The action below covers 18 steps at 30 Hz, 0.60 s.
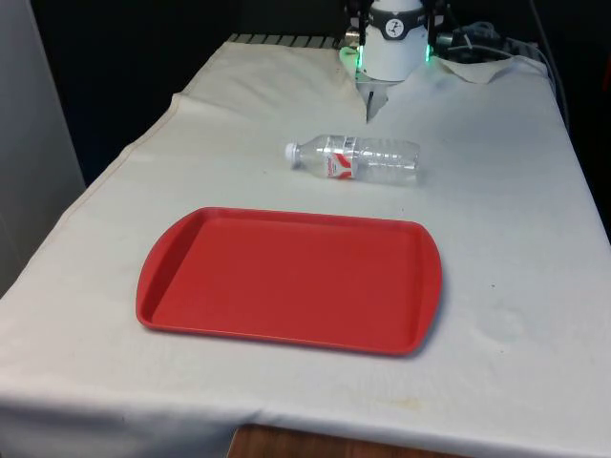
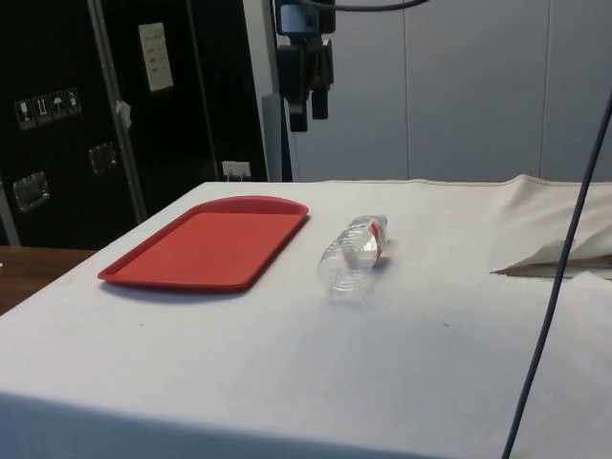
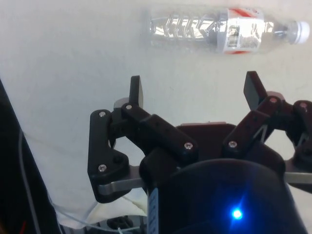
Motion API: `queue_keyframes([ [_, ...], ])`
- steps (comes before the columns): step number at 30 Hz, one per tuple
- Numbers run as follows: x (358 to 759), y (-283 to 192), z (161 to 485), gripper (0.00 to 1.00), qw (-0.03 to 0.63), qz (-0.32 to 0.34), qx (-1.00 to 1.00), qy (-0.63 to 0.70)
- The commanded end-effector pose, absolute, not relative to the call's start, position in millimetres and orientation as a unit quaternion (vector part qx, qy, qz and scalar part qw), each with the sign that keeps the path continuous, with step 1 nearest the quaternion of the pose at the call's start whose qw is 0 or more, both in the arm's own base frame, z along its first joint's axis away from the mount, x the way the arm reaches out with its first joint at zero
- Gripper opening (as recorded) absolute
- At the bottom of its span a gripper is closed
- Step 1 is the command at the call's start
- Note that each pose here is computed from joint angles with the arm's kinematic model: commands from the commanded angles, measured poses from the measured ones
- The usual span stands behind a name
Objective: Place the bottle upright on the tray.
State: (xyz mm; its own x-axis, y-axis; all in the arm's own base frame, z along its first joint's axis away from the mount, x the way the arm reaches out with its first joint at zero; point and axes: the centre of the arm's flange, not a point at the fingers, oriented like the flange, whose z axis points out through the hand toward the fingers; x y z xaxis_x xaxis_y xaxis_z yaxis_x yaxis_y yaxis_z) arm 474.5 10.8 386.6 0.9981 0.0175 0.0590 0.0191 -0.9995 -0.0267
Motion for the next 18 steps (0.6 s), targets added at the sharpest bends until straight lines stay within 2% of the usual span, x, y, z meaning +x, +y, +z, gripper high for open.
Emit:
queue_keyframes([
  [1,474,10,384,1.0,0.013,-0.036,-0.999,-0.008],
  [18,470,11,346,1.0,0.012,-0.045,-0.999,-0.009],
])
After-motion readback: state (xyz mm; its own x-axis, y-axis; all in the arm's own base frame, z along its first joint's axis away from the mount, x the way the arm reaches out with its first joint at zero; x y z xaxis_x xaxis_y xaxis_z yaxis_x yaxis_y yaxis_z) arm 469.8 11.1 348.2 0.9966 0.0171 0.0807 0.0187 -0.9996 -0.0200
